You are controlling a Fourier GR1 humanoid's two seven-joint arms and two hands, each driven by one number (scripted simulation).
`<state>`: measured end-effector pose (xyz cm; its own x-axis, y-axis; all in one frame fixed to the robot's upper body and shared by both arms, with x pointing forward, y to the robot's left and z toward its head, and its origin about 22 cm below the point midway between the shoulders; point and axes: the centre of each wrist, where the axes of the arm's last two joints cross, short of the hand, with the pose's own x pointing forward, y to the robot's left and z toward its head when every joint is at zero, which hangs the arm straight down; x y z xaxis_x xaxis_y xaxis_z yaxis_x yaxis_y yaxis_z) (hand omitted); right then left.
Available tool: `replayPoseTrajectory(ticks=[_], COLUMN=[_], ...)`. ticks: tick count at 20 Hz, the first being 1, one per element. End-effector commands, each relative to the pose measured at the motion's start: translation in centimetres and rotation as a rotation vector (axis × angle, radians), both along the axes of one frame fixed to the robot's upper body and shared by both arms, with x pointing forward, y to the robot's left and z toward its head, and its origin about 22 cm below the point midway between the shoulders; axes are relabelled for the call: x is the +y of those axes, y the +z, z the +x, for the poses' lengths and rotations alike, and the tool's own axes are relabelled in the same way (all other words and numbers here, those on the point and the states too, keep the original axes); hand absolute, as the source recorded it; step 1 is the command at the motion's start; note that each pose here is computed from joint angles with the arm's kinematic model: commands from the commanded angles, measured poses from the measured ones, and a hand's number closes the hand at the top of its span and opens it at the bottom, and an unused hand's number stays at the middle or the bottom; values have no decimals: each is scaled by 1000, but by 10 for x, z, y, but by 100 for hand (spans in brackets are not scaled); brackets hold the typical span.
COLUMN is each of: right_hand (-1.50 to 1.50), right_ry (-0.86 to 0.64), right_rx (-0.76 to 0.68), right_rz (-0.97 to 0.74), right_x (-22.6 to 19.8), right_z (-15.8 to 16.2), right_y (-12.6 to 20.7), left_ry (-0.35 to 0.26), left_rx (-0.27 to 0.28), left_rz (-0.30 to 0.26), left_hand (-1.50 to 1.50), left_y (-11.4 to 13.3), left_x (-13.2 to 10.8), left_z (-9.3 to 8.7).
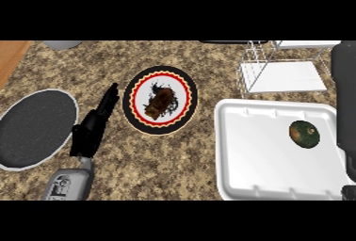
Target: Pick the cupcake from the tray and place it in the tiered shelf
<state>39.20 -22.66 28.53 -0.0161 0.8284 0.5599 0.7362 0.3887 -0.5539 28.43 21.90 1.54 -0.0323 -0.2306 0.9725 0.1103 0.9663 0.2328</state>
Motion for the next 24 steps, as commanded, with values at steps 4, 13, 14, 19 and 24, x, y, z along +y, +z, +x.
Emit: replayPoseTrajectory(ticks=[4,13,14,19,24], right_hand=[150,150,150,-150,-150], right_ry=[56,-171,-209,-263,-203], right_rx=[-72,63,56,59,-3], right_rz=[129,19,24,78,200], right_x=[-25,-81,-77,-91,-78], right_z=[24,43,42,42,35], right_y=[-33,-29,-36,-62,-42], left_ry=[18,19,8,17,36], left_rx=[1,-5,5,9,-11], left_rz=[5,-2,-3,-7,-8], left_hand=[0,0,0,0,0], left_y=[1,-10,-6,-6,6], left_x=[9,5,0,0,5], left_z=[-11,-6,-9,-1,-1])
